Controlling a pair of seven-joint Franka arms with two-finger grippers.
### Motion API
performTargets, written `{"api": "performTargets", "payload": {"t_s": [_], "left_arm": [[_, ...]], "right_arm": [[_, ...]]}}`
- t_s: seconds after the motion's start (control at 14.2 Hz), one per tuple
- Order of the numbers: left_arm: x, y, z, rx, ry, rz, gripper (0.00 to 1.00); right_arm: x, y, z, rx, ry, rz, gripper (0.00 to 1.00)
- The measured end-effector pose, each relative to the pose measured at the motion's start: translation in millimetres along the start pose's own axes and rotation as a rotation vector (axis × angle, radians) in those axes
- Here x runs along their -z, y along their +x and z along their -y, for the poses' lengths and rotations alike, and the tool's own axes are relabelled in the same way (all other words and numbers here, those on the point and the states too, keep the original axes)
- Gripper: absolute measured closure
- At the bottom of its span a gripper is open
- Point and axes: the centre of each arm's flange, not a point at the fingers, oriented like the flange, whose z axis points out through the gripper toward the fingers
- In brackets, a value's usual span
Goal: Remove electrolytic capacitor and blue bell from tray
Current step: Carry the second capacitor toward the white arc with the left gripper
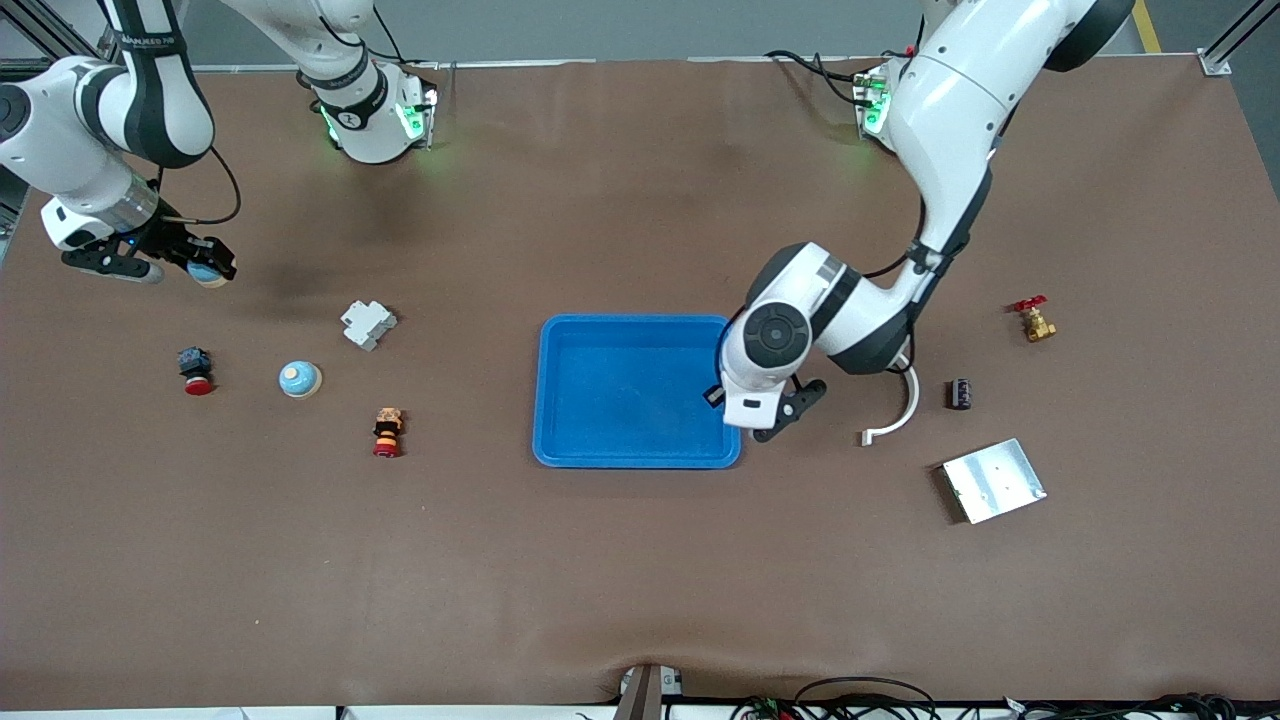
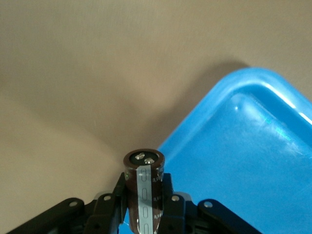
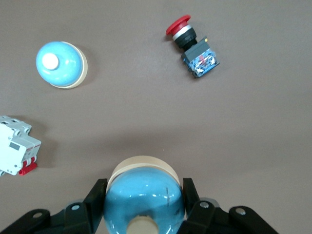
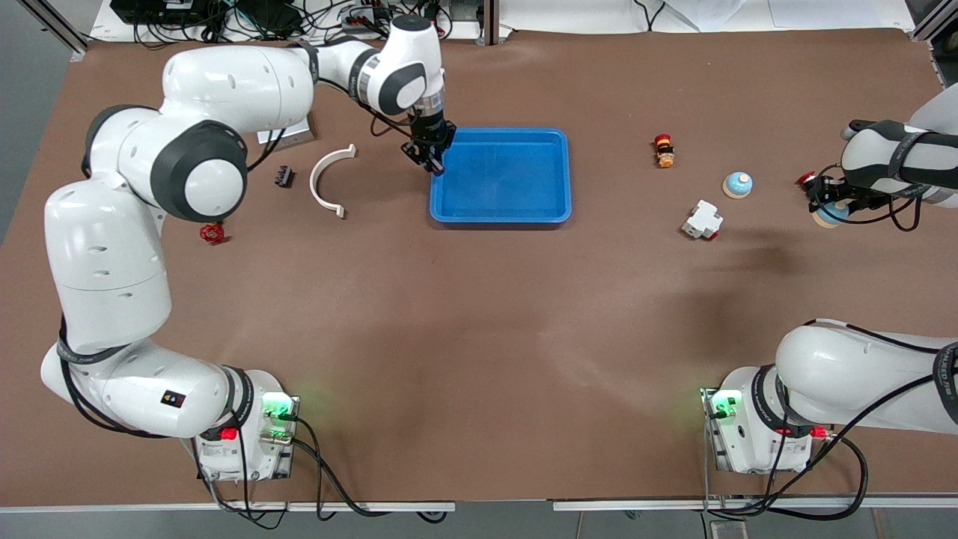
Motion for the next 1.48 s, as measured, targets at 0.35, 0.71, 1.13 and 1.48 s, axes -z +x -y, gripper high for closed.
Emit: {"api": "performTargets", "payload": {"t_s": [0.35, 0.71, 1.13, 1.48], "left_arm": [[2.3, 47.3, 31.4, -0.199, 0.013, 0.009, 0.70], [-4.4, 82.8, 74.0, -0.302, 0.052, 0.001, 0.70], [-14.6, 93.0, 108.7, -0.413, 0.029, -0.042, 0.70], [-32.4, 100.4, 133.3, -0.495, 0.048, -0.088, 0.70]], "right_arm": [[-32.5, -0.6, 0.4, 0.002, 0.001, 0.035, 0.33], [-72.6, -0.4, 2.2, 0.010, -0.002, 0.061, 0.33], [-100.3, 1.2, 3.3, 0.017, -0.011, 0.044, 0.33], [-118.6, -0.3, 3.8, 0.020, -0.015, 0.042, 0.33]]}}
